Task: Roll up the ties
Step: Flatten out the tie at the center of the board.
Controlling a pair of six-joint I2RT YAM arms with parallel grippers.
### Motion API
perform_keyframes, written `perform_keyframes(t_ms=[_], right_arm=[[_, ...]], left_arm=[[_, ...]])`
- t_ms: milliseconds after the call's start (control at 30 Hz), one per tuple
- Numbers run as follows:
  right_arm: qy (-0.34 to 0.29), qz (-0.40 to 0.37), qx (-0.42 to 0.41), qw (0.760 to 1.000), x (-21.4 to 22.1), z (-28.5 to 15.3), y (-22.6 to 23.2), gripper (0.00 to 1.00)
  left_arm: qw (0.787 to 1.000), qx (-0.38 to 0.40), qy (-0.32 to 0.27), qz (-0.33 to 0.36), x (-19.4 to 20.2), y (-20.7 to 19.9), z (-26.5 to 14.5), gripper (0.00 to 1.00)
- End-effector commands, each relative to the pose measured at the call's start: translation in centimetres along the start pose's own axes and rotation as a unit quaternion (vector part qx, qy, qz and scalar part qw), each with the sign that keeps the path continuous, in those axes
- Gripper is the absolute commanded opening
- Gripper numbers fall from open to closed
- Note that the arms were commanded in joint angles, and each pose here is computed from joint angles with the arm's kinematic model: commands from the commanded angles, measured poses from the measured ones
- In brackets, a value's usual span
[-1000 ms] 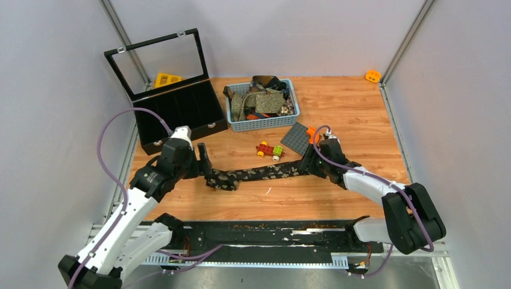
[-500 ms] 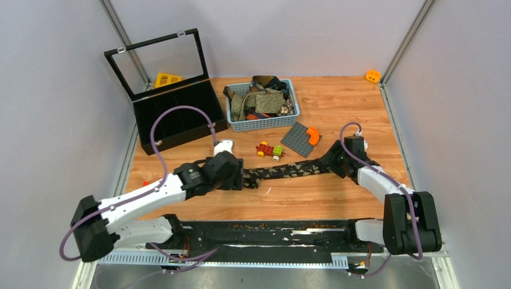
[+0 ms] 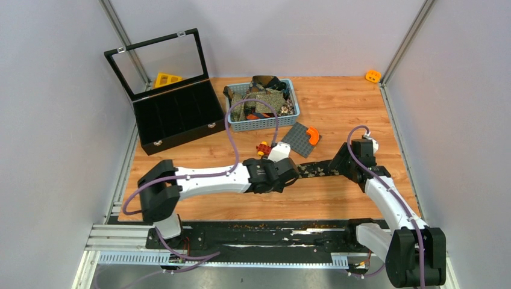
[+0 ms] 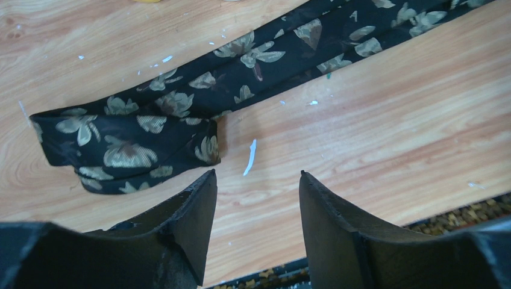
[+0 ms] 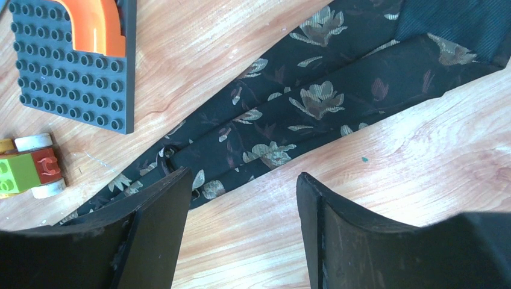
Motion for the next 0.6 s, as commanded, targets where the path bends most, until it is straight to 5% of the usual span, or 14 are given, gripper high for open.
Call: perform_keyframes(t_ms=[0, 567], right_arm=[[-0.013, -0.017, 0.0, 1.0, -0.3, -0.2, -0.1, 0.65], [0.003, -0.022, -0.028, 0.999, 0.6, 0.6, 0.6, 0.65]], left_arm=[[0.998, -0.051, -0.013, 0.04, -0.6, 0.0, 1.5, 0.59], [0.977, -0.174, -0.001, 0.126, 1.2, 2.1, 5.5, 0.64]])
Point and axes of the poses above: each gripper's point midway between its finger pads, its own z axis out along the fingers, its own y axis along the line the jaws close on, x = y × z, the point moved 4 cm from there along -z, back along the fingers, and after that the axes turned 11 degrees about -z, right-handed, at the moved point
